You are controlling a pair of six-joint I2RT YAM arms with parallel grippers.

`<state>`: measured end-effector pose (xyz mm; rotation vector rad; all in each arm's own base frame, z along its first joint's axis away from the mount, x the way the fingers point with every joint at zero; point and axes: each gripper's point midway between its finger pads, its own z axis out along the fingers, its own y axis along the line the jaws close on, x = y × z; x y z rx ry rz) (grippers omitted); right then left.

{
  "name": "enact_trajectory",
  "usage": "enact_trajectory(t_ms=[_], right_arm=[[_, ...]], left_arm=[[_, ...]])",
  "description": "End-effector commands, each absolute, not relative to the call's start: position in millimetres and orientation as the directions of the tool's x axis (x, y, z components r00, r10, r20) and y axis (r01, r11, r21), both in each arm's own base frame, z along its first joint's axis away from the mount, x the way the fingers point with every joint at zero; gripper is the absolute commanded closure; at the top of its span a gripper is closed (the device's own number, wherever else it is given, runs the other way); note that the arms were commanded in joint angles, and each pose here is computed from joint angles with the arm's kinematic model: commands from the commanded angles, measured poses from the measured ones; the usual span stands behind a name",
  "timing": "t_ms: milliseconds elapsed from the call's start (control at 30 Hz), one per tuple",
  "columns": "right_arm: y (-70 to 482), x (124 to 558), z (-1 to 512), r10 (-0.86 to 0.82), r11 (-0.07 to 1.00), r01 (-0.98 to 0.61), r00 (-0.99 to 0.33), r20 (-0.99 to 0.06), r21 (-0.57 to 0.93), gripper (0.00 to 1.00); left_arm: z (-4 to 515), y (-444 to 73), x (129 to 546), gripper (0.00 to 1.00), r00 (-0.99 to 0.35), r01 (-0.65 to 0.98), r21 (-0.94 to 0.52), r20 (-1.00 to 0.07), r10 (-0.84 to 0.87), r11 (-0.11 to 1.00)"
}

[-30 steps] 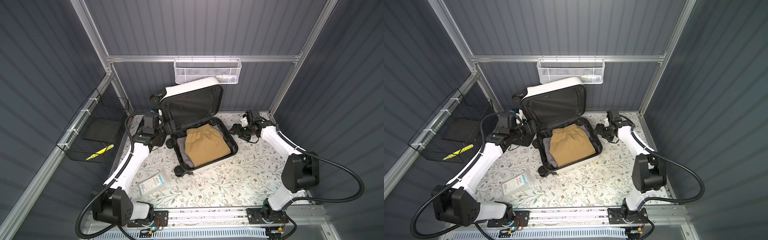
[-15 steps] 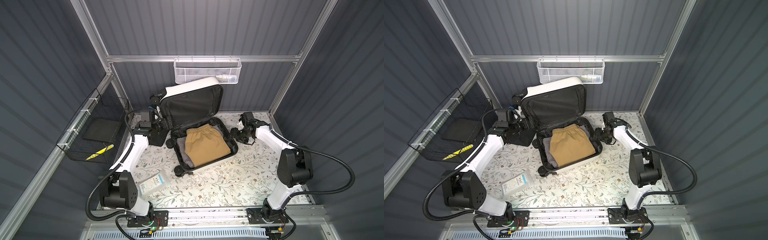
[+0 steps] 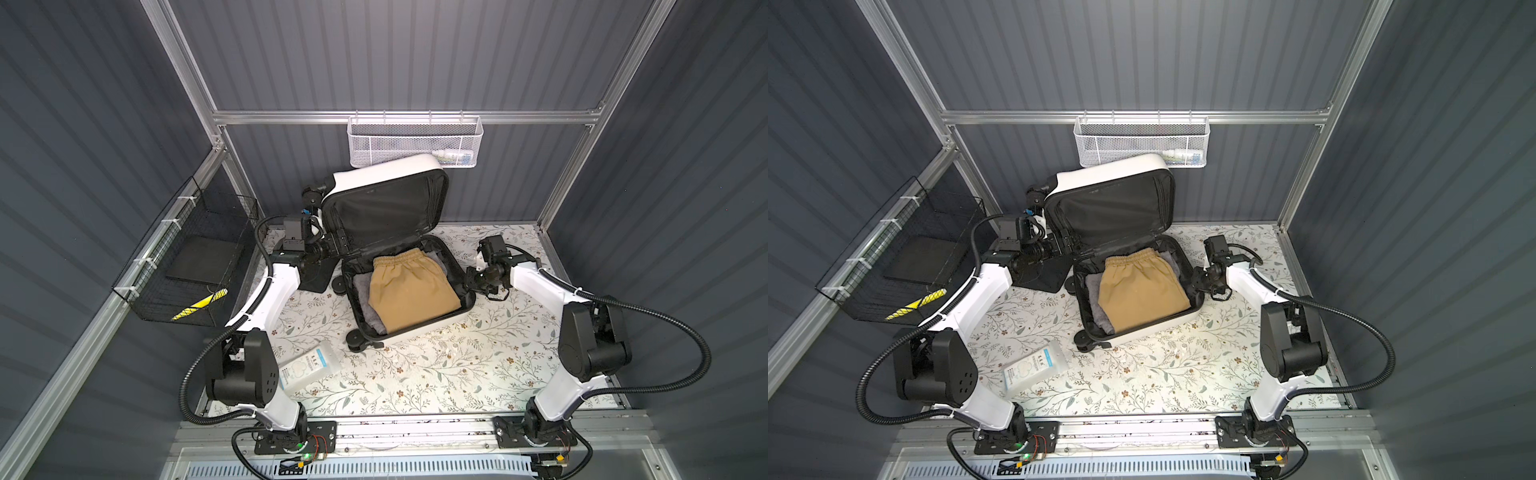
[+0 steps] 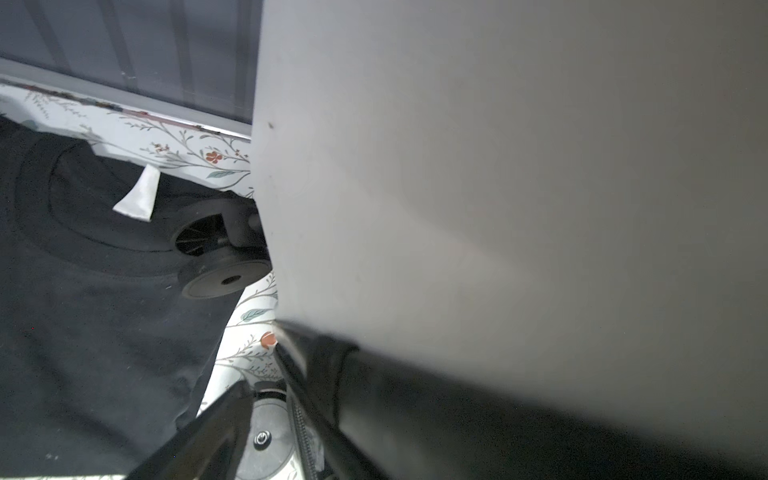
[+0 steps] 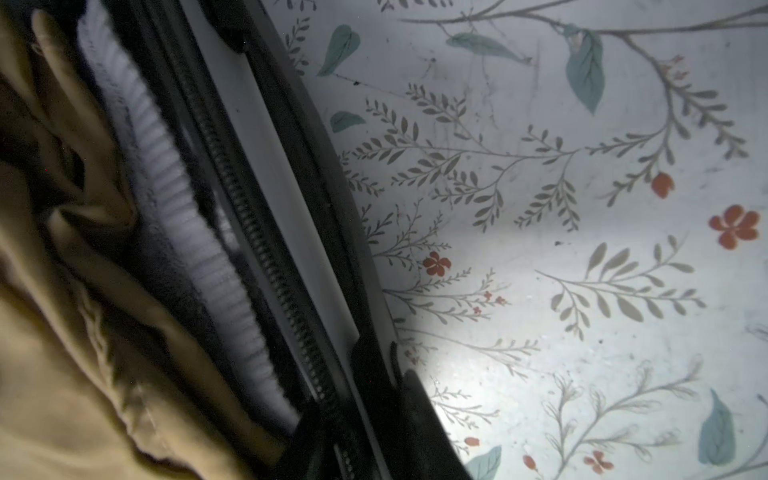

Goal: Pack the luggage

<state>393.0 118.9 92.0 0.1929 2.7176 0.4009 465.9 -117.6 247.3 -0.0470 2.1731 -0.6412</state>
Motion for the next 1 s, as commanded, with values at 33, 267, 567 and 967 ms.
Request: enact_trajectory(t_ms=[33,267,567,967], right_arm=[[106.5,366.3,72.9,0.282,0.935,0.205,-0.925,-0.256,0.290,1.00],[84.9,346.5,69.2,0.348,0.924,0.284,-0.903,-0.252,0.258,1.00],[36.2,318.7,66.3,0.512,0.852,0.450,-0.824,-0.243,0.267,1.00],[-8.0,281.3,55.3,0.703,0.706,0.626,-0.677,-0.219,0.330,1.00]], left_arm=[[269.0,-120.7,475.2,0.00,-0.596,0.246,-0.446,-0.770,-0.229,0.860],[267.0,-131.5,477.2,0.00,-0.616,0.283,-0.484,-0.754,-0.230,0.828],[275.8,-159.6,494.5,0.00,-0.621,0.348,-0.504,-0.756,-0.209,0.791],[266.2,-225.8,510.2,0.00,-0.642,0.427,-0.495,-0.756,-0.132,0.757]])
